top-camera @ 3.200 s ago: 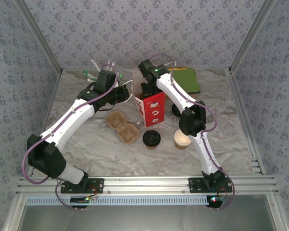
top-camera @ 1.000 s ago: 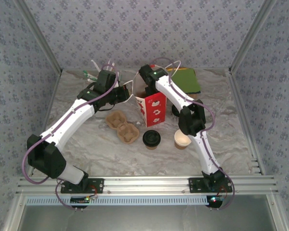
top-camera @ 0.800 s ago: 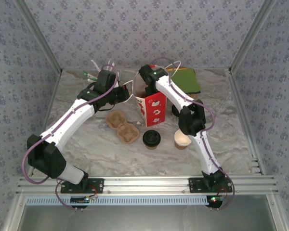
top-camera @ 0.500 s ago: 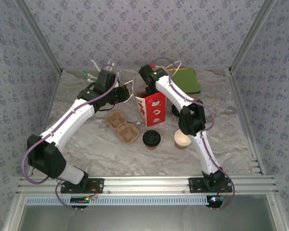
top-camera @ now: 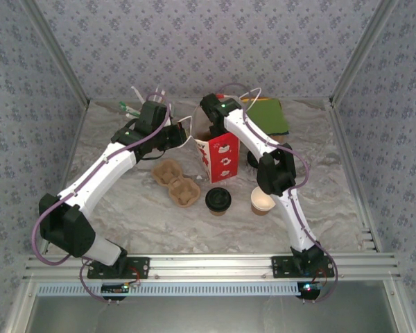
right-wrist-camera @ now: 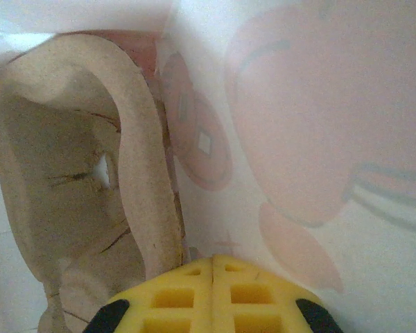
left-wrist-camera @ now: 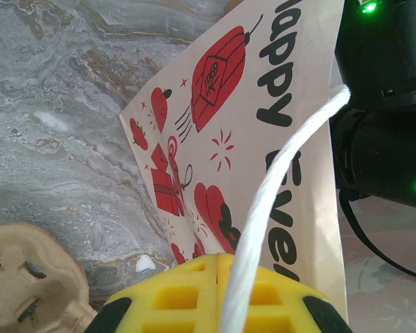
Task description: Pack the takeout coffee
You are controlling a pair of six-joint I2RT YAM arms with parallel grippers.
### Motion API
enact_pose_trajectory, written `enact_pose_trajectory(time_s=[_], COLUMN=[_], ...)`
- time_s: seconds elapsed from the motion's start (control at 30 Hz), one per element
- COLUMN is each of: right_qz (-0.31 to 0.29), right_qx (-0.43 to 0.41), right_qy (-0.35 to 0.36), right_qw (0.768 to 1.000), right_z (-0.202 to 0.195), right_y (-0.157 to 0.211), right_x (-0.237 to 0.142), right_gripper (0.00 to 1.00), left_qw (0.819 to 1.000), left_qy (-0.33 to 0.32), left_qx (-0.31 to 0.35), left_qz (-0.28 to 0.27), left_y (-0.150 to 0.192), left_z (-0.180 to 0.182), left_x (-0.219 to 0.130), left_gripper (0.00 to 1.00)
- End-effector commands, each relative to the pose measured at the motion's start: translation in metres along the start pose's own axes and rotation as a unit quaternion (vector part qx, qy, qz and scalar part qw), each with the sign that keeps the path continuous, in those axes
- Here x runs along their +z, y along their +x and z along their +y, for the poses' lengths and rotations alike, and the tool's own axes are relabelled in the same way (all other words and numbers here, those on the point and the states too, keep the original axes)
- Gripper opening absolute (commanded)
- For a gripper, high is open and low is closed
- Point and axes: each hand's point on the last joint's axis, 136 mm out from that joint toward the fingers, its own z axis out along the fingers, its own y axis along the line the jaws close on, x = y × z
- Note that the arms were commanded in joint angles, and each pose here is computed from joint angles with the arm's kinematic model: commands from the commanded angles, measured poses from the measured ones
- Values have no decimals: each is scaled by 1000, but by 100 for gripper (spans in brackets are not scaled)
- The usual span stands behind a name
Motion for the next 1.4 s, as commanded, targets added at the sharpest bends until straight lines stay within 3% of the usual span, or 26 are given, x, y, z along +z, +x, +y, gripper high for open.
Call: enact_pose_trajectory(time_s=[0.0,0.47,1.37], right_qz=[44,28,44], right_qx=[-1,4,-1], right_qy=[20,12,19], right_qw=[999,1000,999], right_z=[-6,-6,-6], right_y=[19,10,18], right_x=[33,20,39], right_gripper=[0,0,0], left_qw=[1000,1000,1000], left_qy=[10,11,11], left_qx=[2,2,3], left_qz=[0,1,3], left_y=[-5,-5,-4], left_z=[-5,-6,-6], left_x=[-1,0,1], left_gripper=[0,0,0])
